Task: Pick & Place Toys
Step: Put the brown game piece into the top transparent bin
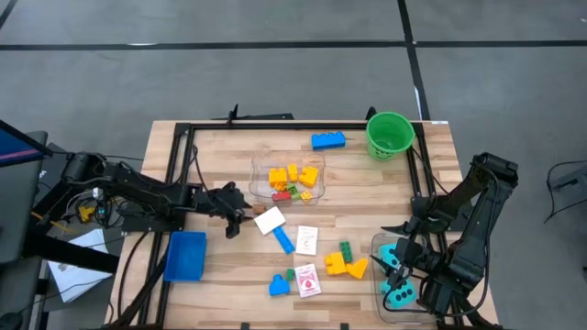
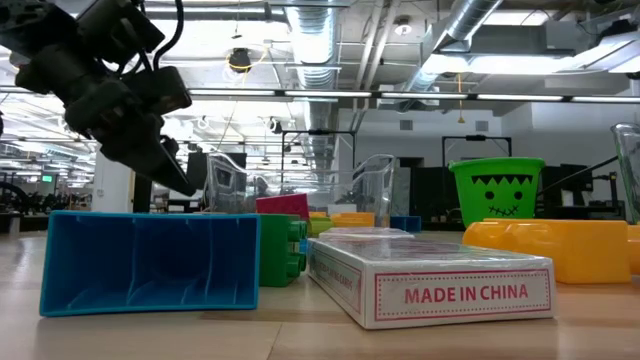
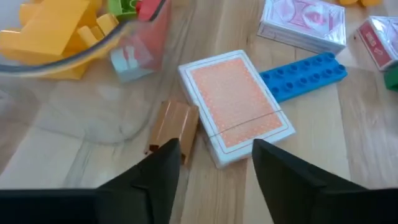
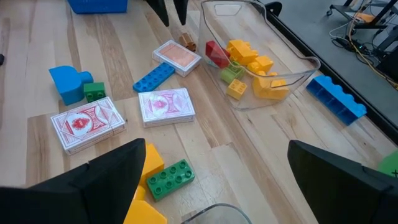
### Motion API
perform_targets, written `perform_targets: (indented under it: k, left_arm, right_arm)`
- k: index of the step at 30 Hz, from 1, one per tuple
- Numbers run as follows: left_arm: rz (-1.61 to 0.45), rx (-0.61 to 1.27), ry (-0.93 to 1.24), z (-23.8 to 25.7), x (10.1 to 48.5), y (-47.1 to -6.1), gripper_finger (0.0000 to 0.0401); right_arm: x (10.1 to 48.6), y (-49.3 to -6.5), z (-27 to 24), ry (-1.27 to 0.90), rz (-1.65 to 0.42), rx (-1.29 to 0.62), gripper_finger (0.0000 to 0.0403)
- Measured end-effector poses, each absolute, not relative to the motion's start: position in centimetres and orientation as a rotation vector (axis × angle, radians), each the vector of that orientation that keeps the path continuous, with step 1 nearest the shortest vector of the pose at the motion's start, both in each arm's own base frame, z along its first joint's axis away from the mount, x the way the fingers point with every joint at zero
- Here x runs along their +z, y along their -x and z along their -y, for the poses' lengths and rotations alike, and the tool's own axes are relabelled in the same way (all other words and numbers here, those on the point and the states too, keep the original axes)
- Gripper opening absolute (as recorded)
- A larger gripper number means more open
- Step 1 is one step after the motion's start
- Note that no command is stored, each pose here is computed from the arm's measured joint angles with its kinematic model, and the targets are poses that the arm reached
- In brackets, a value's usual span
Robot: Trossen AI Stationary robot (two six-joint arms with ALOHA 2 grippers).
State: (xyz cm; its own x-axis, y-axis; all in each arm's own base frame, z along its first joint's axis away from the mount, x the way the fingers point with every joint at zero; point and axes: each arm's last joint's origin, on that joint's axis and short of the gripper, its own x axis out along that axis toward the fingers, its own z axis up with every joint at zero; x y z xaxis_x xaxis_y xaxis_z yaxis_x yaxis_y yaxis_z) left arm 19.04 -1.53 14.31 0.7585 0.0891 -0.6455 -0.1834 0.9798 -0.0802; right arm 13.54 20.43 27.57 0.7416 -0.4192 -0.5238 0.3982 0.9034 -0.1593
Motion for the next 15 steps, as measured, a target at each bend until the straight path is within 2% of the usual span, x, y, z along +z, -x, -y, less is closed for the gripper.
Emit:
perform_targets:
  k: [5,12,15]
  left_arm:
    - [-0.679,0.213,0.155,1.3,13.5,-18.5,0.0200]
    - [-0.510,0.268,0.182,1.0,12.1,-17.3,0.0183]
    - [-0.506,0.275,0.206,0.9,11.6,-16.8,0.0185]
  right_arm:
    - [27.6,-13.5,-20.4,0.037,-0.584,-0.448,0.0384]
    - [27.6,-13.6,-20.5,0.035,-0.584,-0.447,0.0384]
    - [27.6,-13.6,-20.5,0.035,-0.584,-0.447,0.0384]
